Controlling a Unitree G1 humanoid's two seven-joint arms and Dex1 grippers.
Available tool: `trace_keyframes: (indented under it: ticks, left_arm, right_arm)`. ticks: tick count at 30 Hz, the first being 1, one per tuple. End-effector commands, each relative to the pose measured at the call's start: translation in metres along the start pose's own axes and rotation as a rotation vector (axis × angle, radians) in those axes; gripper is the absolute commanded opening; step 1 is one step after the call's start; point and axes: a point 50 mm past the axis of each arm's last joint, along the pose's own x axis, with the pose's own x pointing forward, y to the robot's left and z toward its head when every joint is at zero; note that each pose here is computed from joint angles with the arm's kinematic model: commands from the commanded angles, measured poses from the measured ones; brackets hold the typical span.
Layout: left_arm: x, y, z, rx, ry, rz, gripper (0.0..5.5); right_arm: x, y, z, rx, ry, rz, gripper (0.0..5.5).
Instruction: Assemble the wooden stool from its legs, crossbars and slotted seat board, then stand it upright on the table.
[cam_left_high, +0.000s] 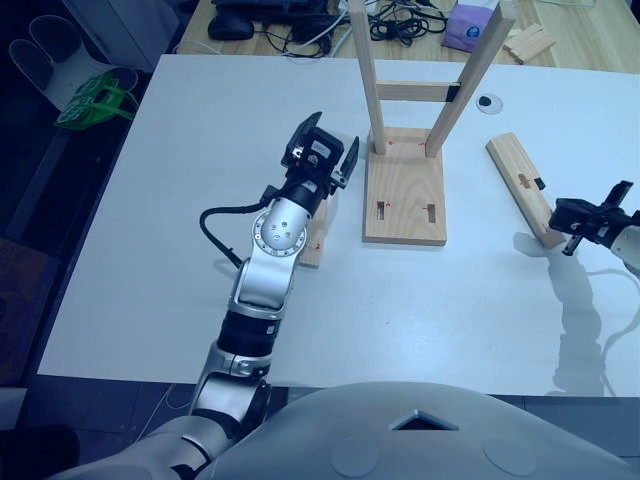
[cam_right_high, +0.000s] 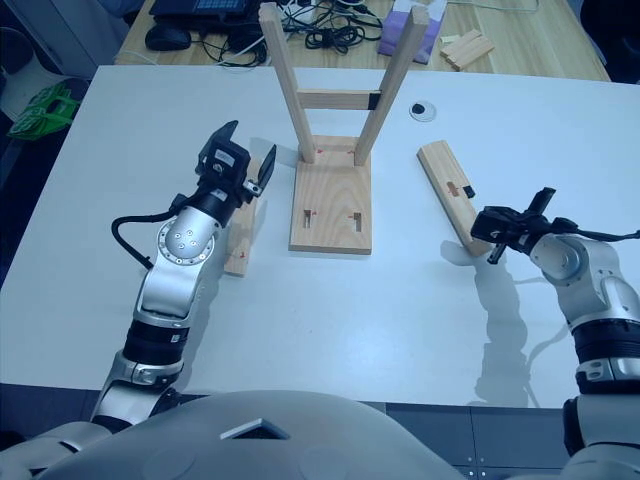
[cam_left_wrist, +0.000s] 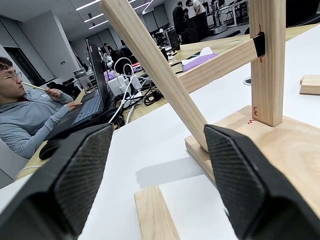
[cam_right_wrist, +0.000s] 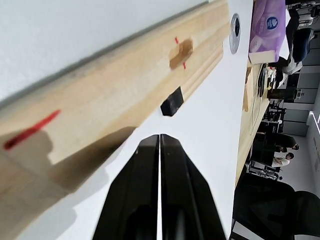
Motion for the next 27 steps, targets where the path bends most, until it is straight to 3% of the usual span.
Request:
trace_keyframes:
  ticks: [1,4,9,13,17,27]
  left_arm:
    - [0.0,-0.001,-0.003,0.0,0.008,0.003,3.34]
    - [0.001,-0.001,-0.002,0.0,0.005,0.006,3.34]
    - [0.001,-0.002,-0.002,-0.004,0.003,0.011,3.34]
    - [0.002,-0.004,-0.002,-0.007,0.002,0.007,3.34]
    - [0.002,-0.003,-0.002,-0.008,0.004,0.006,3.34]
    - [0.002,-0.003,-0.004,-0.009,0.009,0.006,3.34]
  right_arm:
    - [0.005,0.007,0.016,0.02,-0.087,0.036,0.03]
    - [0.01,-0.001,0.024,0.037,-0.107,-0.026,0.03]
    - [0.009,-0.026,-0.006,0.082,0.09,-0.19,0.03]
    - [0.011,-0.013,-0.017,0.063,0.151,-0.08,0.03]
    - [0.015,0.007,-0.004,0.03,0.07,0.087,0.03]
    - [0.02,0.007,0.028,0.089,-0.106,0.029,0.03]
